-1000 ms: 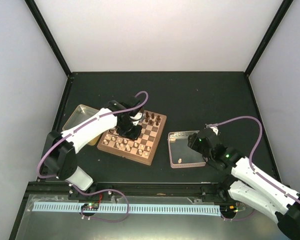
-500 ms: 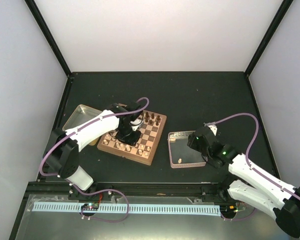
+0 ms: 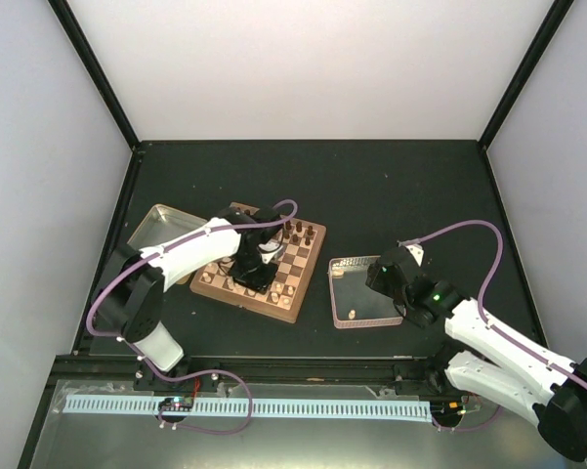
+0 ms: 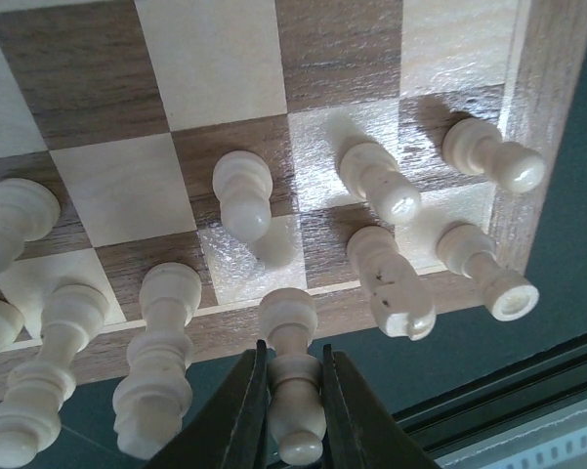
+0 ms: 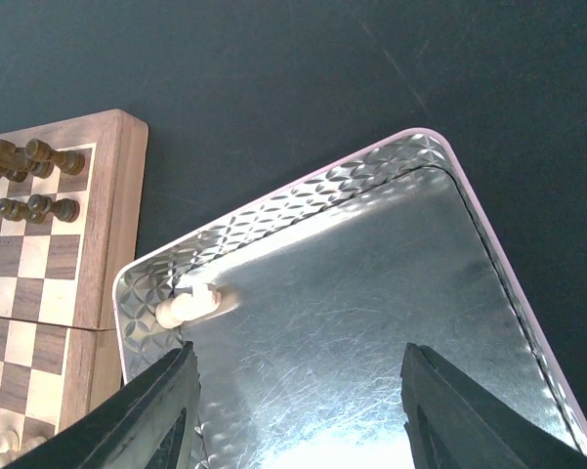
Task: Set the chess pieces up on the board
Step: Place the chess piece on the chessboard.
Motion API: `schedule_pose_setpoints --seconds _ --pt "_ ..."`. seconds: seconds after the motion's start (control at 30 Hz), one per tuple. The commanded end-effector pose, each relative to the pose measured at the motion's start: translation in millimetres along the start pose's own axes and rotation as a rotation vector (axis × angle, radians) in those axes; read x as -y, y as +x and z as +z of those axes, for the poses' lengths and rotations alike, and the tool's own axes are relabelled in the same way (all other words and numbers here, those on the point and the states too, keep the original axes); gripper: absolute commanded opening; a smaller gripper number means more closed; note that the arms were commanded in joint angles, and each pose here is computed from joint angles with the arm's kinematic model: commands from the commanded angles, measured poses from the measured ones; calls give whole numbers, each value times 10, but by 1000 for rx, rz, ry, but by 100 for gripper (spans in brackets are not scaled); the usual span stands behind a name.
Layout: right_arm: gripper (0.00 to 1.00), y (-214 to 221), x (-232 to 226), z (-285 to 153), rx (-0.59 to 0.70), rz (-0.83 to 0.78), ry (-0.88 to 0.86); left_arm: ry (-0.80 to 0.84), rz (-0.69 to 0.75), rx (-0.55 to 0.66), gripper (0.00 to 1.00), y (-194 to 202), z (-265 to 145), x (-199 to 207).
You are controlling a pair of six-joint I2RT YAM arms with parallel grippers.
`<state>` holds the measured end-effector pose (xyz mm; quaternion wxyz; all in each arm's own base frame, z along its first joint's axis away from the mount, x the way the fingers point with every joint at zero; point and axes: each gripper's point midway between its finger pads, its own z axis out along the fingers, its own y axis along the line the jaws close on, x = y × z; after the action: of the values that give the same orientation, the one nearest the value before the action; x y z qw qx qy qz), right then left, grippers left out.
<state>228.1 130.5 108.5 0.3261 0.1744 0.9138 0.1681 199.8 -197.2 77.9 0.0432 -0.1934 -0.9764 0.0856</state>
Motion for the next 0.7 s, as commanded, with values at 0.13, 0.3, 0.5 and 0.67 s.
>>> schedule_pose_setpoints --seconds 0.13,0.3,0.5,0.67 --pt "57 -86 -71 -28 26 11 -14 -14 18 -40 5 18 177 -9" --pt "57 -69 -67 -22 20 10 -13 -18 22 -40 10 -6 222 8" --pt "57 -59 -70 -18 14 12 -15 -33 23 -40 18 -24 244 -1" --pt "57 -49 -70 -17 10 14 -16 -47 21 -36 22 -26 221 -19"
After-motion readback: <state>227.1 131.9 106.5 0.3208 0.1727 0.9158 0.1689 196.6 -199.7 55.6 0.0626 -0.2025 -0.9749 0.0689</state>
